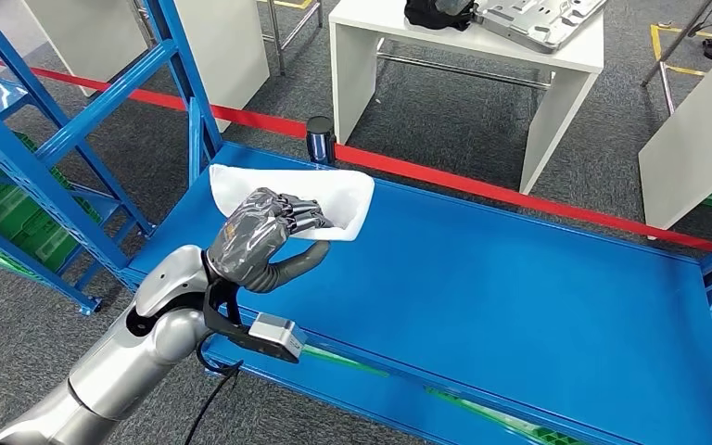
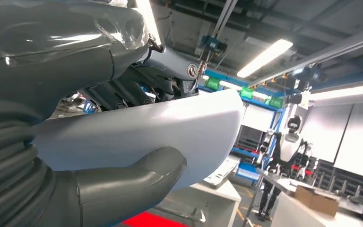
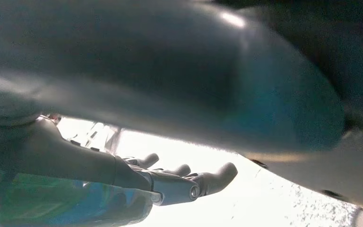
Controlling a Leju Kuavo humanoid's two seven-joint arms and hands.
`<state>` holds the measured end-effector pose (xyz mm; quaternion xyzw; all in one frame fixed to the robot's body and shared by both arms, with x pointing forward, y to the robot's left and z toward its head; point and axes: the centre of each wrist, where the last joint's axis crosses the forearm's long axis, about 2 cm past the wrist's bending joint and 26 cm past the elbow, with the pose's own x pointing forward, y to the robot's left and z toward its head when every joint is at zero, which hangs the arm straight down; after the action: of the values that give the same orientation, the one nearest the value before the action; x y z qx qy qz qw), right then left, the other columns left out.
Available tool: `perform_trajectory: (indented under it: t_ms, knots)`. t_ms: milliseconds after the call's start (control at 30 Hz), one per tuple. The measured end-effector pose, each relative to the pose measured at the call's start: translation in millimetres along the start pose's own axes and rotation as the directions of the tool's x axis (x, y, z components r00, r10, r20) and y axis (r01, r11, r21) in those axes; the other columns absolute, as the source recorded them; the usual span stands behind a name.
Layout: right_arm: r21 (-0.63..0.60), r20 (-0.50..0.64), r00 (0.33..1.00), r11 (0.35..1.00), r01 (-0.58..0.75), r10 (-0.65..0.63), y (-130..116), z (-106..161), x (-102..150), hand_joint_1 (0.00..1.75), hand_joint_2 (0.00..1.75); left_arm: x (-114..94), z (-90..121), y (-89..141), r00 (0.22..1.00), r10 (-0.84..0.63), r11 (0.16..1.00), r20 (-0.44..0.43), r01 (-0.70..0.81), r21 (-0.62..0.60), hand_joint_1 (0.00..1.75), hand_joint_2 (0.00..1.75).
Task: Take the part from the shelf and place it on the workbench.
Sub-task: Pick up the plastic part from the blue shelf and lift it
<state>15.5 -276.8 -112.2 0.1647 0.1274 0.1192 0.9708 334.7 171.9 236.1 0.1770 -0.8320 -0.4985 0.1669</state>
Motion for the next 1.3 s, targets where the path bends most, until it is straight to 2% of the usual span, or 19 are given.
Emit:
perform_trajectory:
  t_ms: [100, 233, 400, 533, 733, 867, 1000, 1200, 1300]
  knots:
    - [0.000, 0.004, 1.000, 1.000, -0.001, 0.001, -0.2, 0.2, 0.3, 0.00, 0.00, 2.3, -2.1, 3.1, 0.997, 0.061, 0.998, 0.039, -0.062, 0.030, 1.75, 1.75]
    - [0.002, 0.004, 1.000, 1.000, -0.009, 0.009, 1.2, -0.3, 0.6, 0.00, 0.00, 6.5, -4.0, 5.6, 0.953, 0.273, 0.958, 0.130, -0.282, 0.053, 1.75, 1.75]
    - [0.001, 0.002, 1.000, 1.000, -0.011, 0.011, 1.1, -0.4, -0.2, 0.00, 0.00, 14.8, -0.3, 1.9, 0.795, 0.561, 0.812, 0.230, -0.583, 0.035, 1.75, 1.75]
    - [0.005, 0.002, 1.000, 1.000, -0.009, 0.009, 1.9, -0.8, -0.3, 0.00, 0.00, 21.9, 3.7, -0.6, 0.646, 0.706, 0.669, 0.290, -0.743, 0.024, 1.75, 1.75]
    - [0.018, 0.003, 1.000, 1.000, -0.002, 0.002, 4.5, -1.4, 0.5, 0.00, 0.00, 26.0, 4.6, 2.4, 0.511, 0.787, 0.536, 0.347, -0.844, 0.026, 1.75, 1.75]
    - [0.024, -0.002, 1.000, 1.000, 0.009, -0.009, 3.7, -1.2, 0.0, 0.00, 0.00, 34.2, 2.6, -1.2, 0.359, 0.852, 0.385, 0.381, -0.923, 0.010, 1.75, 1.75]
    - [0.025, -0.003, 1.000, 1.000, 0.015, -0.015, 2.8, -1.1, -0.4, 0.00, 0.00, 41.2, 4.7, -7.9, 0.286, 0.879, 0.308, 0.382, -0.951, 0.004, 1.75, 1.75]
    - [0.038, 0.001, 0.999, 0.999, 0.033, -0.033, 3.1, -1.3, -0.9, 0.00, 0.00, 53.8, 10.6, -19.1, 0.098, 0.920, 0.109, 0.379, -0.994, -0.006, 1.75, 1.75]
    - [0.037, 0.005, 0.999, 0.999, 0.032, -0.032, 3.3, -1.3, -0.8, 0.00, 0.00, 61.7, 15.1, -27.1, 0.046, 0.932, 0.058, 0.359, -0.998, -0.024, 1.75, 1.75]
